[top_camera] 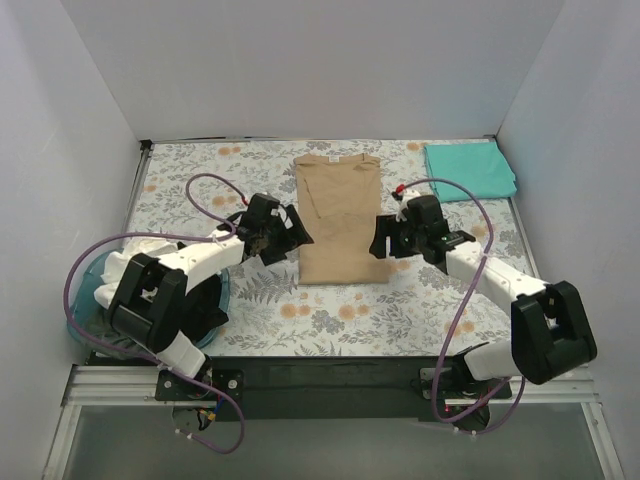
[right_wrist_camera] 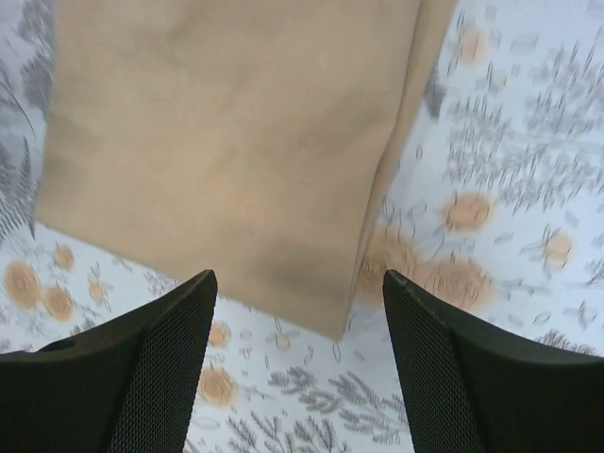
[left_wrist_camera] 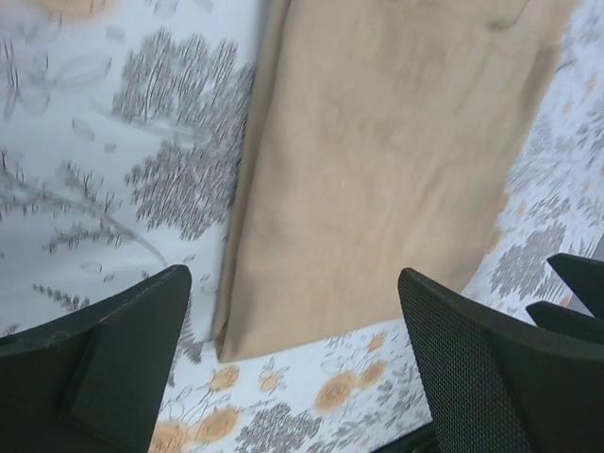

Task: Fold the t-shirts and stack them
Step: Fold the tshirt, then neatly place the folded tshirt to the corner

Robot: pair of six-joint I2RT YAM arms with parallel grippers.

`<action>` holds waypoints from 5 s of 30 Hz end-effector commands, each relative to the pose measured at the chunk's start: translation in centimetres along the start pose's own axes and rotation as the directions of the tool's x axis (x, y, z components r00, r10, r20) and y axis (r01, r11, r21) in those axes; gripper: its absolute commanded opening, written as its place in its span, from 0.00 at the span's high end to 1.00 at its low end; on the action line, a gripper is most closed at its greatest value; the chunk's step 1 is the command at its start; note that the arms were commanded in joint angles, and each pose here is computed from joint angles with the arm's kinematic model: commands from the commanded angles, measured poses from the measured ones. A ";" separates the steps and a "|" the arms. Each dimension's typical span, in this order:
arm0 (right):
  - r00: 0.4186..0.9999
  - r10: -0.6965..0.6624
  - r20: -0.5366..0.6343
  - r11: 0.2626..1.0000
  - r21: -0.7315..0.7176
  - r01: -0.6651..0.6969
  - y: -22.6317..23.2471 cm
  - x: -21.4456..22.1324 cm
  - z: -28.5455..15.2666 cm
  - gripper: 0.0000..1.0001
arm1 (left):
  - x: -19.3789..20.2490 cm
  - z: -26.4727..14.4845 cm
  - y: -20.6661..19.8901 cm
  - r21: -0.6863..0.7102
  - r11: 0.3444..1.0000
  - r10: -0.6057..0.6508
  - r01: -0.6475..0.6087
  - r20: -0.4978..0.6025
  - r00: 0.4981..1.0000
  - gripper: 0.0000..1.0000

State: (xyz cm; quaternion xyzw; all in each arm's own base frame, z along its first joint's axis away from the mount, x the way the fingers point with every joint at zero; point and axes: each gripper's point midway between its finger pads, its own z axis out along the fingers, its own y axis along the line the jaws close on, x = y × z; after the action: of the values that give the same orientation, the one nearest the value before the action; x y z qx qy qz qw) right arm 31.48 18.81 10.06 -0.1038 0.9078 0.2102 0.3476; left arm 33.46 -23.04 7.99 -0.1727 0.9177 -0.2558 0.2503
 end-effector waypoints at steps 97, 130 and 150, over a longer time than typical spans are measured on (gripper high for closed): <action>0.965 -0.059 0.254 0.997 0.053 0.047 3.1 -11.7 -7.1 0.99 | -9.3 -8.5 -6.9 -0.080 0.994 0.100 -0.072 0.438 0.893 1.00; 0.987 -0.147 0.071 0.989 0.028 0.145 -3.4 -15.4 7.9 0.02 | -18.1 1.5 -2.7 -0.213 0.977 0.056 0.014 0.320 0.946 0.09; 0.989 -0.097 -0.108 0.994 0.046 0.102 -4.2 -5.7 11.4 0.18 | -2.8 -8.0 3.2 -0.011 0.993 -0.111 0.115 0.195 0.975 0.06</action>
State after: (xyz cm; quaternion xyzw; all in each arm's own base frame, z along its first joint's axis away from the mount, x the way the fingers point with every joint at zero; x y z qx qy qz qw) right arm 41.79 19.71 5.01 -0.1473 0.9280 0.1841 0.2885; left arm 31.25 -15.05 10.77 -0.2598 0.8988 -0.1875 0.2991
